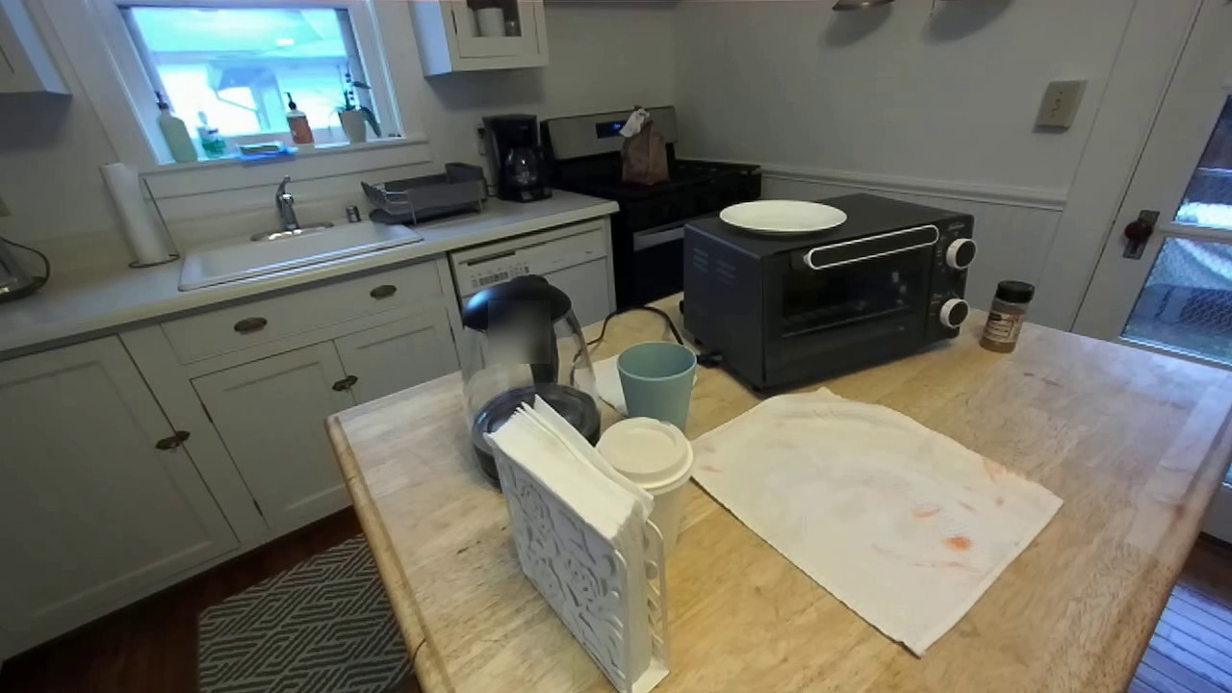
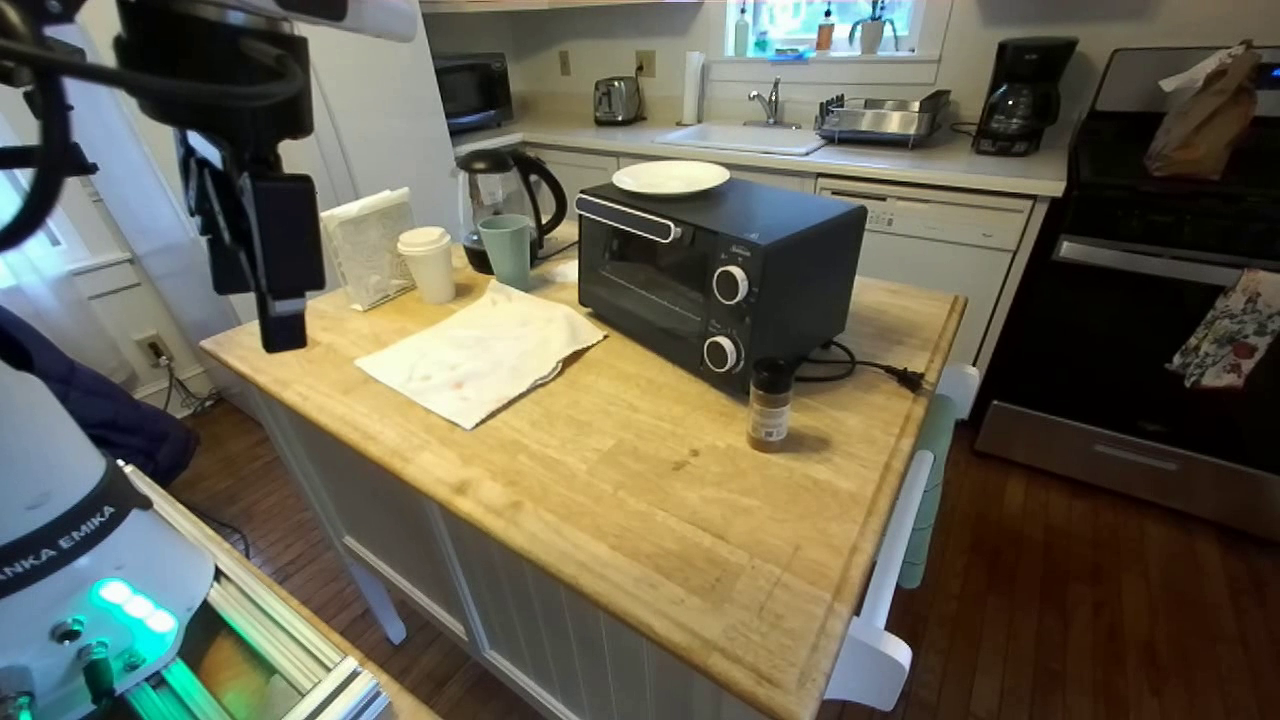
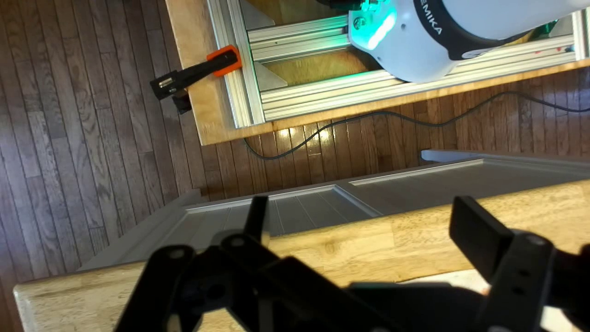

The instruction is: Put the container with a black lid on the white plate on top of the microwave

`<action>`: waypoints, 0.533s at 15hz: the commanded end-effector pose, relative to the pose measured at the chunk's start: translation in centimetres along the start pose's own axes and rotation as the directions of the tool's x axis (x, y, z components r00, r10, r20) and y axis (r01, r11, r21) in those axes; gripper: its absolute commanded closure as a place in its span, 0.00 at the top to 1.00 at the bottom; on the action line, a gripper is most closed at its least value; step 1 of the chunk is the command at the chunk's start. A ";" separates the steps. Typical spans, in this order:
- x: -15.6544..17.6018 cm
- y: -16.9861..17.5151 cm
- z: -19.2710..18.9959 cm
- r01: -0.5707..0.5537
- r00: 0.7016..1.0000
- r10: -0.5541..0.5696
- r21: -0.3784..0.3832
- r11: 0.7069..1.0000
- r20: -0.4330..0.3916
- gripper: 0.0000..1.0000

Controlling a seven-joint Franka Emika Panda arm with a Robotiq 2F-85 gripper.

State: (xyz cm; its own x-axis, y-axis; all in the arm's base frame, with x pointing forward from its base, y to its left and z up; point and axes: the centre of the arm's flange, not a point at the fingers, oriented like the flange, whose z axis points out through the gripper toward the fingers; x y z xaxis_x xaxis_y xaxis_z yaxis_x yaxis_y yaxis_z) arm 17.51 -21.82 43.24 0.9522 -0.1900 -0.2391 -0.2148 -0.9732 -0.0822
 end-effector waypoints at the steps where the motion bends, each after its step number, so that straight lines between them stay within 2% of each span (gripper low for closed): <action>1: 1.3 2.2 -1.2 -0.049 0.997 0.051 0.028 0.998 -0.052 1.00; 3: 2.9 5.7 -3.3 -0.125 0.981 0.132 0.058 0.990 -0.140 1.00; 6: 5.5 10.7 -6.3 -0.206 0.931 0.214 0.059 0.977 -0.296 1.00; 8: 7.9 13.5 -8.0 -0.253 0.897 0.252 0.045 0.966 -0.363 1.00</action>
State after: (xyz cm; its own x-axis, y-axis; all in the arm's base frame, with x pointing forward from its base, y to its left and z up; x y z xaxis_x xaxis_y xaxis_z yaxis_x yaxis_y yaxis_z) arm 19.41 -32.01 47.05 0.9102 -0.4087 0.0666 -0.4045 -0.9120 -0.0678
